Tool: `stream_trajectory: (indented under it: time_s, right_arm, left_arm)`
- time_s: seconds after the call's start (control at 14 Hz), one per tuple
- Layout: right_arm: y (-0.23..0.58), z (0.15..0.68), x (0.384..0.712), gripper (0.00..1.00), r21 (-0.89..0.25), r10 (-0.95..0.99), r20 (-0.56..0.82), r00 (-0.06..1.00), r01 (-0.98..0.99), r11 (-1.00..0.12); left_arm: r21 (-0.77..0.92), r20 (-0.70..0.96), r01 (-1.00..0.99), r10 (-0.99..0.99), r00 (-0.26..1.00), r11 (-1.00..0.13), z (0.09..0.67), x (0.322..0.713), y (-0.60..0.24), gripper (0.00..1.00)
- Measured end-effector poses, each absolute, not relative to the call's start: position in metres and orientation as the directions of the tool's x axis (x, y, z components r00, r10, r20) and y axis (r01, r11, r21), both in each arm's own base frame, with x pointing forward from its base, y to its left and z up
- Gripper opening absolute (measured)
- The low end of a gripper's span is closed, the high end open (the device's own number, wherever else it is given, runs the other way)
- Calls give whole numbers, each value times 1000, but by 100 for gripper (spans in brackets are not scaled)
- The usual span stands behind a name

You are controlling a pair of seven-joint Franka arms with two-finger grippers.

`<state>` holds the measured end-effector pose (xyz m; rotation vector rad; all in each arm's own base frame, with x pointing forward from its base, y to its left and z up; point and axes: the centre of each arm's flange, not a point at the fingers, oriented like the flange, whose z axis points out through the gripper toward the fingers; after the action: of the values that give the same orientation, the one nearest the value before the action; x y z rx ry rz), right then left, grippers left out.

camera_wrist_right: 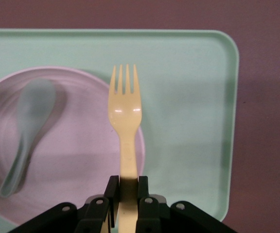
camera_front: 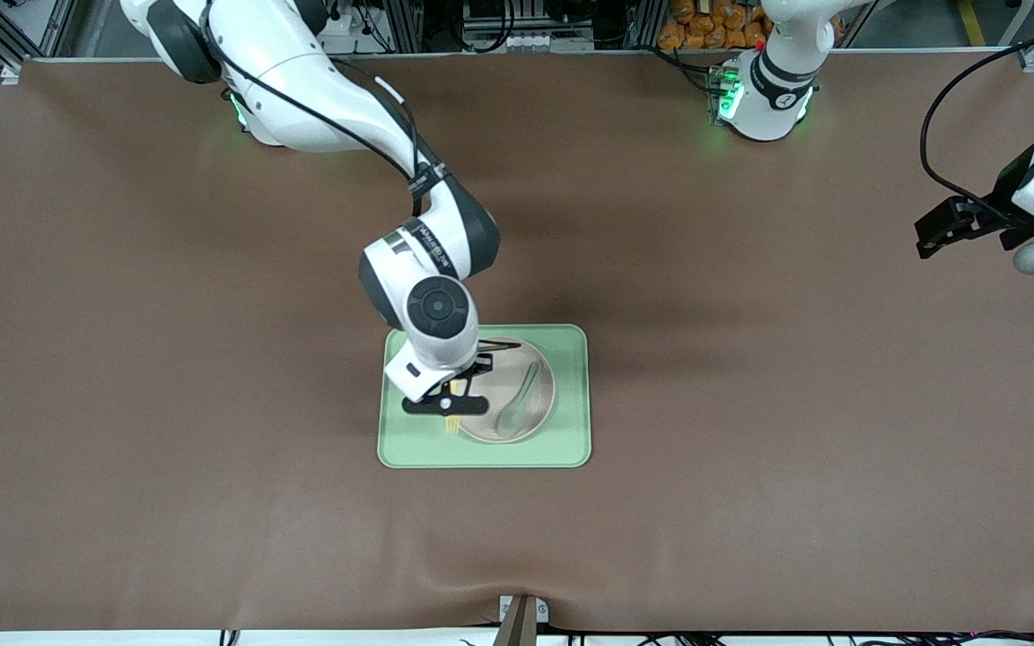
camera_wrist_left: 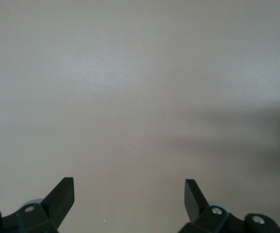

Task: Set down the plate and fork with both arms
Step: 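Move the fork beside the plate and lower it onto the tray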

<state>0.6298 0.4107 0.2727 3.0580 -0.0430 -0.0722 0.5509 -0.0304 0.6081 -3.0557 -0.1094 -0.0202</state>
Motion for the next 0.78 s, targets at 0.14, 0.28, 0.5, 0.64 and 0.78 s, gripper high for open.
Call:
stream_trajectory:
  time_s: [0.14,0.28,0.5,0.64,0.78]
  right_arm:
    - [385,271,645,19,79,-55,-43,998,-52,-996]
    - [359,271,657,19,59,-50,-19,999,-49,-997]
    - [328,263,655,19,37,-44,10,999,-45,-998]
    - [322,249,644,19,44,-39,-9,999,-39,-998]
    - [322,234,634,19,52,-34,-33,999,-32,-998]
  left_arm:
    - [-81,24,76,74,997,-994,612,551,-28,100]
    - [-77,32,63,61,998,-995,617,549,-35,100]
    - [-71,40,38,36,999,-997,621,546,-63,100]
    - [-53,31,24,22,999,-998,627,541,-82,100]
    - [-29,18,16,16,1000,-999,638,536,-89,100]
